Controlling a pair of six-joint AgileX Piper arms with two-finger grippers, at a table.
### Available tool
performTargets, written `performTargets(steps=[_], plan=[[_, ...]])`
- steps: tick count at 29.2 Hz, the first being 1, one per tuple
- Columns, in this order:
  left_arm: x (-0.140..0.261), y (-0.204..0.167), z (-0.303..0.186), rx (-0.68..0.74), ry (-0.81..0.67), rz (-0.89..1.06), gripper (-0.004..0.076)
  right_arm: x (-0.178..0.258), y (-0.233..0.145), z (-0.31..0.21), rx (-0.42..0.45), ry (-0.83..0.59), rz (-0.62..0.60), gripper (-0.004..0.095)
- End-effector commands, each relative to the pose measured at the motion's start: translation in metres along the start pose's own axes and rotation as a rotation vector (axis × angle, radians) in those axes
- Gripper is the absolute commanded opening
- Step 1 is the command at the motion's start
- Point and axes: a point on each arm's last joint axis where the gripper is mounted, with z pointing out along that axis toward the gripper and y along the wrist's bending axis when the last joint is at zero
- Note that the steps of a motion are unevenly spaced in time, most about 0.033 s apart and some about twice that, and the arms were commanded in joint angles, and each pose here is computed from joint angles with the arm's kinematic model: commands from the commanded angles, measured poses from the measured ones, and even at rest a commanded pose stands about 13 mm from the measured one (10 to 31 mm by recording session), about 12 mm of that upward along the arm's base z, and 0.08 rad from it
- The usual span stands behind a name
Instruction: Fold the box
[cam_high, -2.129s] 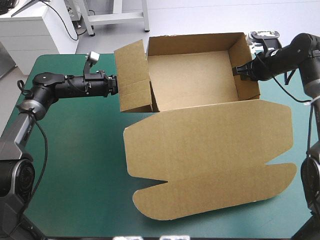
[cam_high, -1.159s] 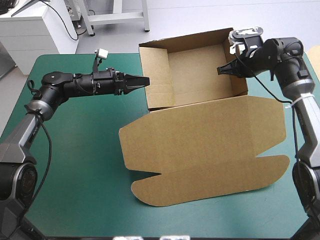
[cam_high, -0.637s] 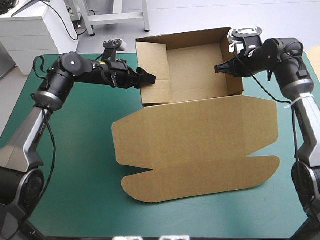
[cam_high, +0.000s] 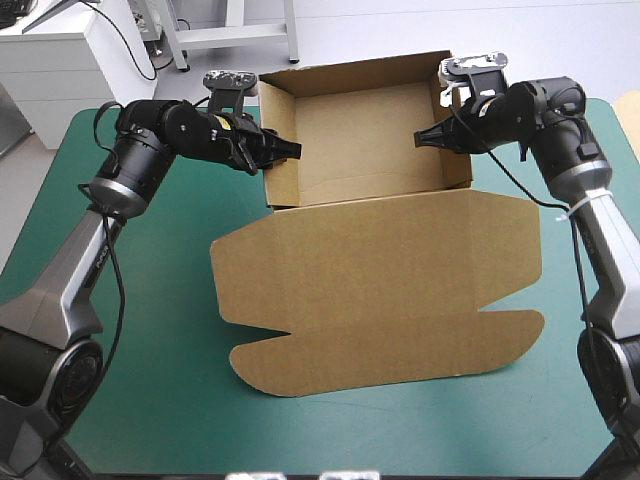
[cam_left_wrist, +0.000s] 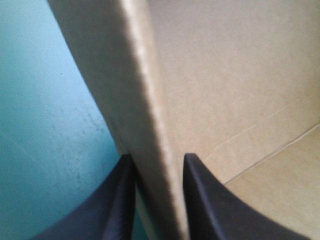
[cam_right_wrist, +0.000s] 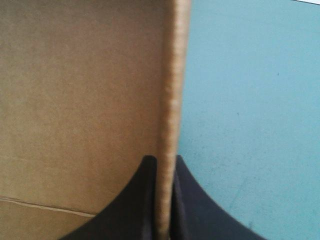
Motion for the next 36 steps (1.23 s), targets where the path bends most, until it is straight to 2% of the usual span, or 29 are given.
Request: performTargets(steps=[1, 4, 9, 13, 22, 27, 36], plan=[[-0.013, -0.02, -0.026, 0.097, -0.122, -0.019, 0.0053, -0.013, 0.027, -0.028, -0.098, -0.137, 0.004, -0.0014], [-0.011, -0.018, -0.022, 0.093, -0.099, -0.021, -0.0006, -0.01, 0.031, -0.02, -0.12, -0.093, 0.011, -0.0014], [-0.005, -0.013, -0.016, 0.057, -0.027, -0.005, -0.0008, -0.001, 0.03, -0.006, -0.111, 0.012, -0.003, -0.0015], [0.005, -0.003, 0.002, -0.009, 0.098, 0.0, -0.0008, 0.01, 0.023, 0.005, -0.053, 0.143, -0.056, -0.0015], [0.034, 0.014, 0.054, -0.043, 0.409, -0.027, -0.0008, 0.024, 0.021, 0.039, -0.048, 0.299, -0.041, -0.0015], [0.038, 0.018, 0.067, -0.049, 0.435, -0.043, -0.0008, 0.031, 0.023, 0.064, -0.08, 0.354, 0.004, -0.0015], [0.035, 0.025, 0.069, -0.12, 0.397, -0.001, -0.0007, 0.042, 0.021, 0.096, -0.072, 0.426, 0.022, -0.0015]])
